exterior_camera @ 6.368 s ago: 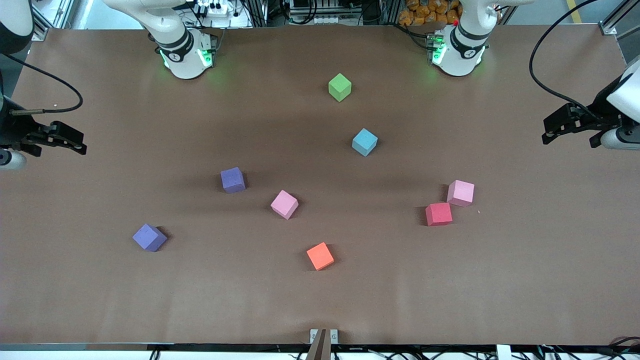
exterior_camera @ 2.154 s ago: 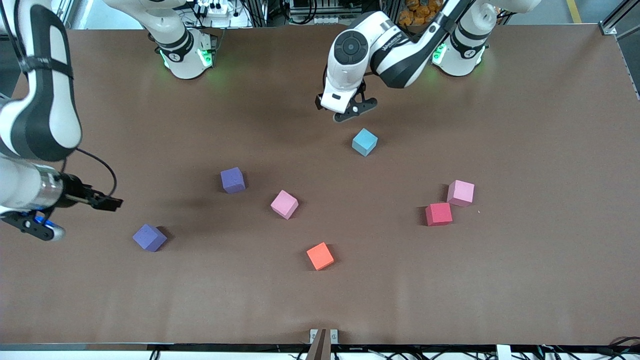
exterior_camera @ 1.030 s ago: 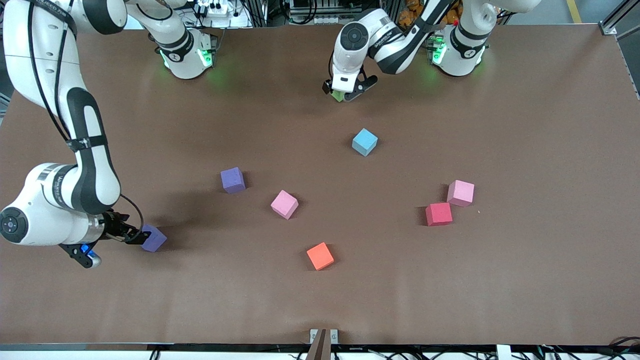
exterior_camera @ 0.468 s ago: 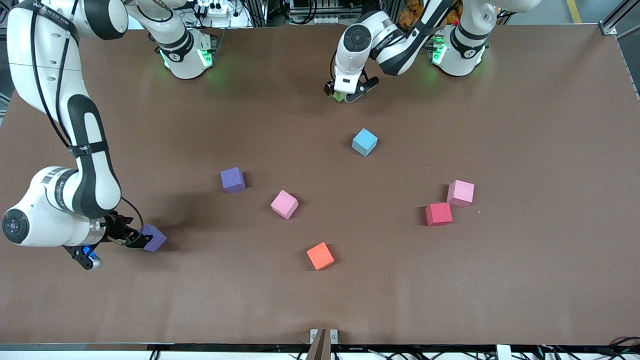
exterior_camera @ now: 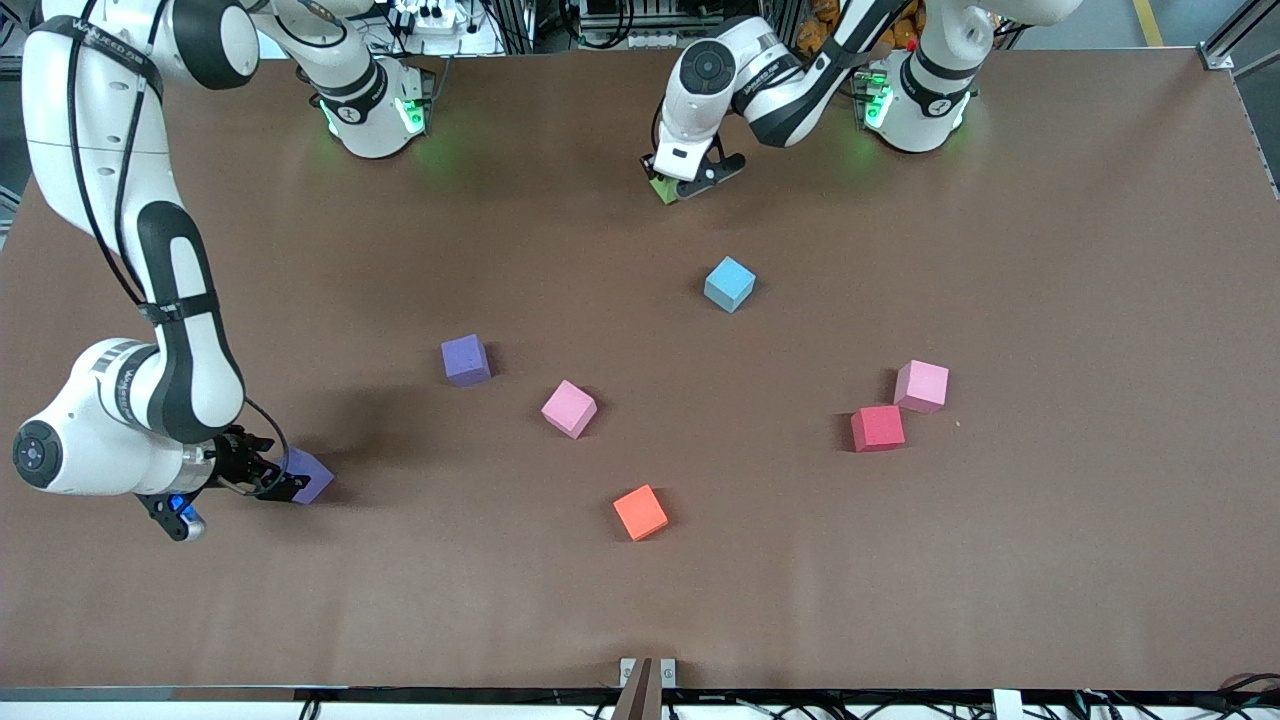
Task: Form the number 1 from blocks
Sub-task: 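Place the green cube with the left gripper while the right gripper grasps blue, then grasp the cyan cube with the left gripper while the right gripper lifts blue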
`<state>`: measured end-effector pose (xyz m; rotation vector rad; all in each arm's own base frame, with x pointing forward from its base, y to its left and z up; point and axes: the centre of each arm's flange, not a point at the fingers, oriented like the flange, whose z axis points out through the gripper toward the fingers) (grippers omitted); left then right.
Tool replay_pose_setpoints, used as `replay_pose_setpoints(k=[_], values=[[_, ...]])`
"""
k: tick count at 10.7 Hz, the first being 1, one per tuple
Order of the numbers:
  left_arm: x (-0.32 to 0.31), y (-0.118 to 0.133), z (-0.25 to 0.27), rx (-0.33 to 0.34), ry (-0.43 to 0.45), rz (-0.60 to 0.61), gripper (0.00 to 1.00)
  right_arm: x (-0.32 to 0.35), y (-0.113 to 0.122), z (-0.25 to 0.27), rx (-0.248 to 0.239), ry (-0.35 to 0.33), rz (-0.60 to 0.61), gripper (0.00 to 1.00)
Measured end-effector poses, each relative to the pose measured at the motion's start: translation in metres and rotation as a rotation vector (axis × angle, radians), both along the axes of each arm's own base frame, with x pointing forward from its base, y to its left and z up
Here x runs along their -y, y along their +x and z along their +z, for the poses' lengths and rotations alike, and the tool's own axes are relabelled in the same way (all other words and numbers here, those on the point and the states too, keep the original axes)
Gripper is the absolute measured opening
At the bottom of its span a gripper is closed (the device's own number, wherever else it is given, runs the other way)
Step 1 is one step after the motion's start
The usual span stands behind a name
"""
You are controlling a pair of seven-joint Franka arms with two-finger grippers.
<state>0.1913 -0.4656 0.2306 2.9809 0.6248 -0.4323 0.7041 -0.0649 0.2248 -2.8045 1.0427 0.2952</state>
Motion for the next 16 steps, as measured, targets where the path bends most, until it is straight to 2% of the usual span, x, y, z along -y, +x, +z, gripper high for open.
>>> replay_pose_setpoints(k=[1, 3, 5, 10, 12, 14, 15, 16], values=[[0.005, 0.004, 0.007, 0.031, -0.031, -0.087, 0.54, 0.002, 0.000, -0.001, 0.006, 0.004, -0.007, 1.00], [0.012, 0.013, 0.016, 0.103, -0.071, -0.262, 0.54, 0.003, 0.002, -0.003, 0.018, 0.003, -0.013, 1.00], [0.008, 0.027, 0.016, 0.131, -0.095, -0.376, 0.54, 0.001, 0.003, -0.008, 0.024, 0.006, -0.016, 1.00], [0.003, 0.034, -0.004, 0.096, -0.084, -0.387, 0.53, -0.005, 0.004, -0.015, 0.026, 0.007, -0.004, 1.00], [0.005, 0.051, -0.010, 0.070, -0.071, -0.361, 0.54, -0.002, 0.004, -0.019, 0.037, 0.004, 0.020, 0.99], [0.012, 0.061, -0.005, 0.061, -0.073, -0.353, 0.75, 0.003, 0.003, -0.025, 0.035, -0.001, 0.035, 0.98], [0.016, 0.062, -0.001, 0.064, -0.078, -0.356, 0.93, 0.003, 0.003, -0.027, 0.033, -0.001, 0.037, 0.94], [0.019, 0.062, 0.001, 0.067, -0.082, -0.360, 1.00, 0.002, 0.003, -0.027, 0.034, -0.001, 0.039, 0.93]])
